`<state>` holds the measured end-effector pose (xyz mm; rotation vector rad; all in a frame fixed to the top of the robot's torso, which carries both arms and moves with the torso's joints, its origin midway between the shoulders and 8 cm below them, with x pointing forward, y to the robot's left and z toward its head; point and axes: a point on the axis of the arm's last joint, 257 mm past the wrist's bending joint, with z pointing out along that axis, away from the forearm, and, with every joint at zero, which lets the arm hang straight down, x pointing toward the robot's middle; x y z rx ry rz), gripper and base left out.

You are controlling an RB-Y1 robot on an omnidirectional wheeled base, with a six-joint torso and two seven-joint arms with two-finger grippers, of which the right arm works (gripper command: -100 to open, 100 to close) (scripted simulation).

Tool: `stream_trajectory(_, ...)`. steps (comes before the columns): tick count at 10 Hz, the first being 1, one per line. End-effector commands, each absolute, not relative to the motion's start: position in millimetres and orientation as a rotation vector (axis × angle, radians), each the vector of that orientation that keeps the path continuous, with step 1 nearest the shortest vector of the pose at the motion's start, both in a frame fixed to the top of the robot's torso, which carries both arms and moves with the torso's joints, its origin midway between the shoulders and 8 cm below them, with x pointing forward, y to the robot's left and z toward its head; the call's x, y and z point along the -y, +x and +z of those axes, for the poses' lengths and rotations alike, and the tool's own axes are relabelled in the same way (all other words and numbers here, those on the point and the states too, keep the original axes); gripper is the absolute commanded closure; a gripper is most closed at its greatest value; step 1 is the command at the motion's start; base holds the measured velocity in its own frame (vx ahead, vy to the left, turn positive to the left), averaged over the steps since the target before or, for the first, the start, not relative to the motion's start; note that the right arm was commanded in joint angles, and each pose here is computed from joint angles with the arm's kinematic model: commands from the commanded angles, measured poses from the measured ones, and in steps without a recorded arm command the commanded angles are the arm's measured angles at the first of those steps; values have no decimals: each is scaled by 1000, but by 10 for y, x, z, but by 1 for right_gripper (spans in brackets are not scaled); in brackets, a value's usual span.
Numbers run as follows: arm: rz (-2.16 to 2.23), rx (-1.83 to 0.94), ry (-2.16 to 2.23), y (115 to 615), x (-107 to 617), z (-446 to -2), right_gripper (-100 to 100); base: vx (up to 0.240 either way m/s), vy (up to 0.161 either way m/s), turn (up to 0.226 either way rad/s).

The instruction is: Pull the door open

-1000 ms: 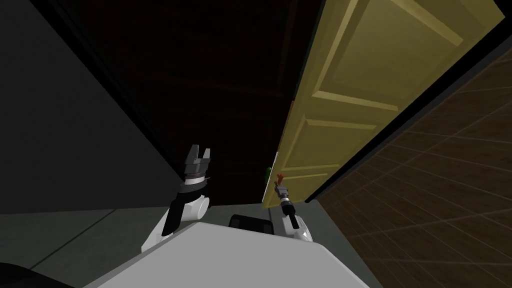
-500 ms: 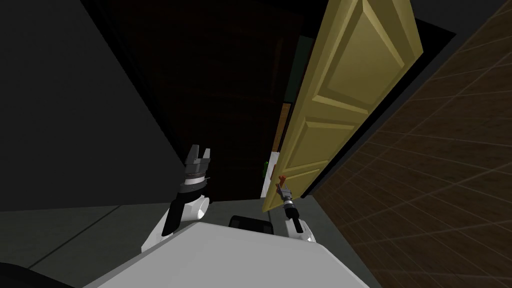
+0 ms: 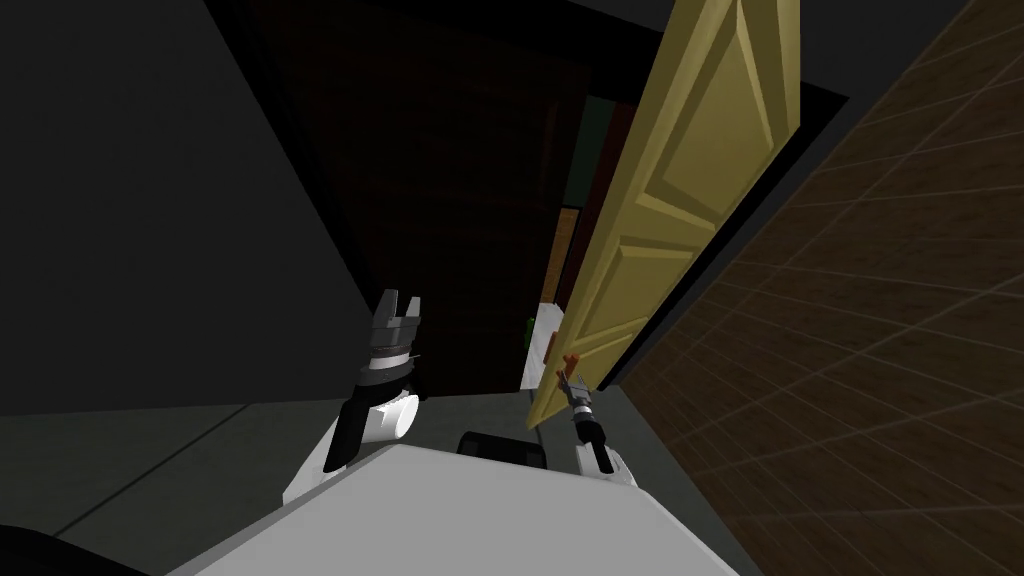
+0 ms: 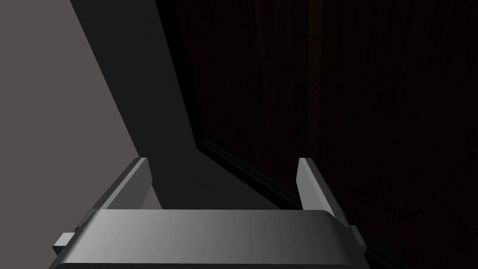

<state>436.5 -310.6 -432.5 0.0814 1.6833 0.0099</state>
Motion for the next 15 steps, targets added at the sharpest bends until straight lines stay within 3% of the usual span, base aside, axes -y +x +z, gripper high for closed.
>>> stream_trajectory(1,-18,-1710,108,4305,3289,-4393,100,-42,1,-2)
stream_trajectory(15,-97,-1773,358,3974,4013,-4651,100,-73,-10,0)
